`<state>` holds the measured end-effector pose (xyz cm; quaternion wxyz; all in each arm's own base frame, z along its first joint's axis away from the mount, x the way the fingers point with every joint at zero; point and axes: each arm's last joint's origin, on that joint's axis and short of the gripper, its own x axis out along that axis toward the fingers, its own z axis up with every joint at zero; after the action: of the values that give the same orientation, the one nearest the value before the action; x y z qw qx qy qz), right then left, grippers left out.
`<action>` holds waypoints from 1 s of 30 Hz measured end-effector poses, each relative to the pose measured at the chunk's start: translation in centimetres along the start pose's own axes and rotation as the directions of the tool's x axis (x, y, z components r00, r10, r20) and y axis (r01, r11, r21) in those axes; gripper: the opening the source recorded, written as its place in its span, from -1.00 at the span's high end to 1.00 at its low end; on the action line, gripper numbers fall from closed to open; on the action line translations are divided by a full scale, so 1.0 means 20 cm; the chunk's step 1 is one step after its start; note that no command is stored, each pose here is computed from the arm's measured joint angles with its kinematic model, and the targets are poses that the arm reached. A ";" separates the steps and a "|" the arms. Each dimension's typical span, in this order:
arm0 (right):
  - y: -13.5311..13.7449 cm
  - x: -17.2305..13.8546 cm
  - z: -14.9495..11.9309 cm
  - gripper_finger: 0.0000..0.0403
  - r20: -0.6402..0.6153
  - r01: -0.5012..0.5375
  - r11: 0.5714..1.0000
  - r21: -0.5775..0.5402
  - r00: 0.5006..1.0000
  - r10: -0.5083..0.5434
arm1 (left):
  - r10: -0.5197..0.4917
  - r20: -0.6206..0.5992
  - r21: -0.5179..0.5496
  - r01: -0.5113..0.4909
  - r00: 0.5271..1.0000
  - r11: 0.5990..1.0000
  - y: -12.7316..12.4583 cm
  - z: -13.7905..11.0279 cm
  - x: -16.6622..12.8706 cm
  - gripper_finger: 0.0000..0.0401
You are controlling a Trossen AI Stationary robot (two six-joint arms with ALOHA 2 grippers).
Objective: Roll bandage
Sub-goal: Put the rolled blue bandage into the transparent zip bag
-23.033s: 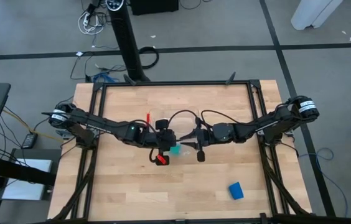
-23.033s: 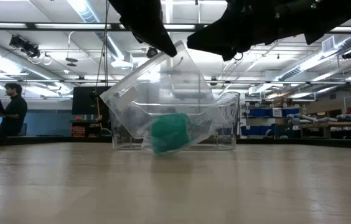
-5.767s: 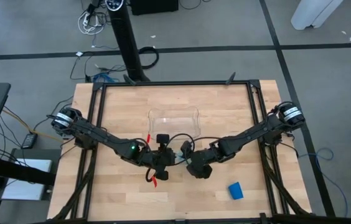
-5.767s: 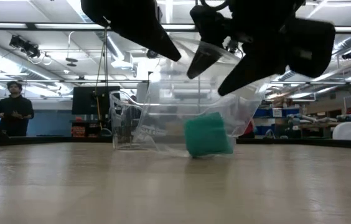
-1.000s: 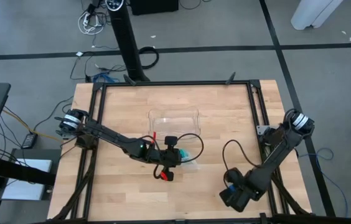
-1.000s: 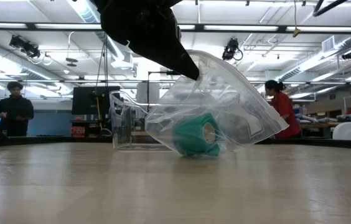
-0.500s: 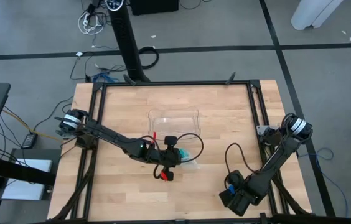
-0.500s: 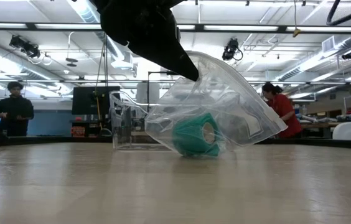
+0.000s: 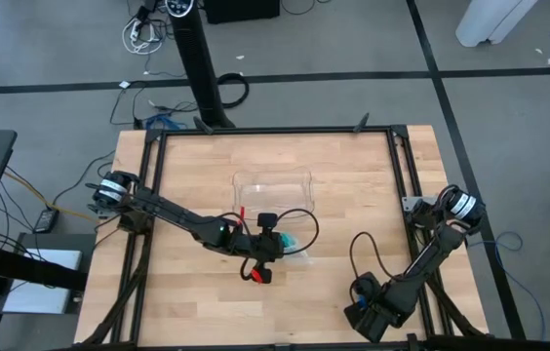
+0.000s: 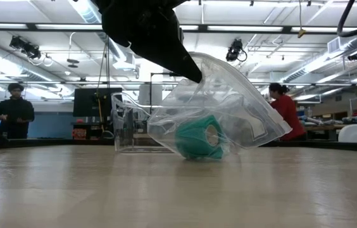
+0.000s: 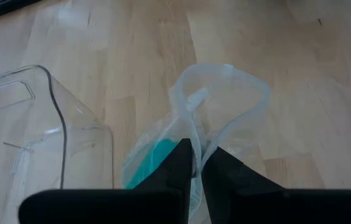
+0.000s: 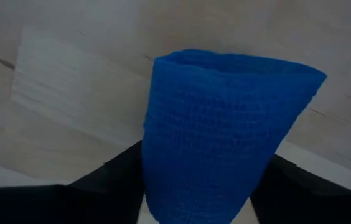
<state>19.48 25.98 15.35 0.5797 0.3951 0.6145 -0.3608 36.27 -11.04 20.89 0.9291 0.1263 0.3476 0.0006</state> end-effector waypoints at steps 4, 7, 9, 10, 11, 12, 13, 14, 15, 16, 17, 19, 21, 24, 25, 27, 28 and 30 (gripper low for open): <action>0.00 0.00 0.00 0.13 -0.001 0.002 1.000 -0.016 1.000 -0.002 | 0.000 -0.001 0.001 0.000 1.000 1.000 0.00 0.00 0.00 0.80; 0.00 0.00 0.00 0.27 -0.002 0.003 0.999 -0.049 1.000 -0.003 | 0.000 -0.001 0.001 0.000 1.000 1.000 0.00 0.00 0.00 0.80; 0.00 -0.01 0.00 0.29 0.000 0.007 0.997 -0.076 1.000 -0.007 | 0.000 -0.001 0.002 0.000 1.000 1.000 0.00 0.00 0.00 0.80; -0.01 -0.01 0.00 0.28 0.003 0.012 0.996 -0.091 1.000 -0.012 | 0.000 -0.001 0.002 0.000 1.000 1.000 0.00 0.00 0.00 0.80; -0.01 -0.01 0.00 0.27 0.008 0.022 0.994 -0.111 1.000 -0.021 | 0.000 -0.001 0.002 0.000 1.000 1.000 0.00 0.00 0.00 0.80; -0.01 -0.01 0.01 0.25 0.016 0.038 0.990 -0.133 0.999 -0.037 | 0.000 -0.002 0.003 0.000 1.000 1.000 0.00 0.00 0.00 0.80; -0.02 -0.02 0.01 0.23 0.025 0.056 0.986 -0.155 0.998 -0.053 | 0.000 -0.002 0.007 0.000 1.000 1.000 0.00 0.00 0.00 0.80; -0.02 -0.03 0.02 0.22 0.032 0.068 0.982 -0.178 0.997 -0.063 | 0.000 -0.002 0.013 0.000 1.000 1.000 0.00 0.00 0.00 0.80; -0.01 -0.04 0.02 0.21 0.041 0.070 0.977 -0.204 0.997 -0.063 | -0.001 -0.002 0.021 0.001 1.000 1.000 0.00 0.00 0.00 0.80; 0.00 -0.05 0.03 0.21 0.053 0.070 0.972 -0.225 0.997 -0.060 | -0.004 -0.002 0.025 0.004 1.000 1.000 0.00 0.00 0.00 0.80; 0.00 -0.07 0.04 0.21 0.070 0.075 0.964 -0.255 0.996 -0.058 | -0.012 -0.002 0.026 0.012 1.000 1.000 0.00 0.00 0.00 0.80; 0.02 -0.09 0.06 0.22 0.124 0.086 0.941 -0.326 0.991 -0.047 | -0.033 -0.003 0.025 0.033 0.999 0.999 0.00 0.00 0.00 0.80; 0.05 -0.12 0.09 0.22 0.198 0.091 0.915 -0.393 0.980 -0.012 | -0.046 -0.004 0.018 0.046 0.999 0.999 0.01 0.00 0.01 0.80; 0.08 -0.16 0.16 0.22 0.340 0.151 0.864 -0.480 0.940 0.024 | -0.045 -0.005 0.004 0.045 0.999 0.999 0.02 0.00 0.01 0.80; 0.09 -0.17 0.18 0.22 0.383 0.172 0.846 -0.504 0.923 0.041 | -0.045 -0.005 -0.005 0.045 0.999 0.999 0.03 0.00 0.01 0.80; 0.10 -0.18 0.23 0.22 0.458 0.228 0.811 -0.538 0.887 0.055 | -0.049 -0.006 -0.013 0.049 0.999 0.999 0.03 0.00 0.01 0.80; 0.11 -0.18 0.26 0.22 0.484 0.260 0.790 -0.556 0.873 0.054 | -0.054 -0.006 -0.014 0.054 0.999 0.998 0.04 0.00 0.01 0.80; 0.13 -0.19 0.31 0.21 0.520 0.307 0.751 -0.585 0.852 0.057 | -0.060 -0.006 -0.018 0.060 0.998 0.998 0.04 0.00 0.01 0.80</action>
<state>24.55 21.14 18.72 0.7937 0.0167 0.5517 -0.2557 36.52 -10.28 20.83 0.9287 0.1074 0.3542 -0.0237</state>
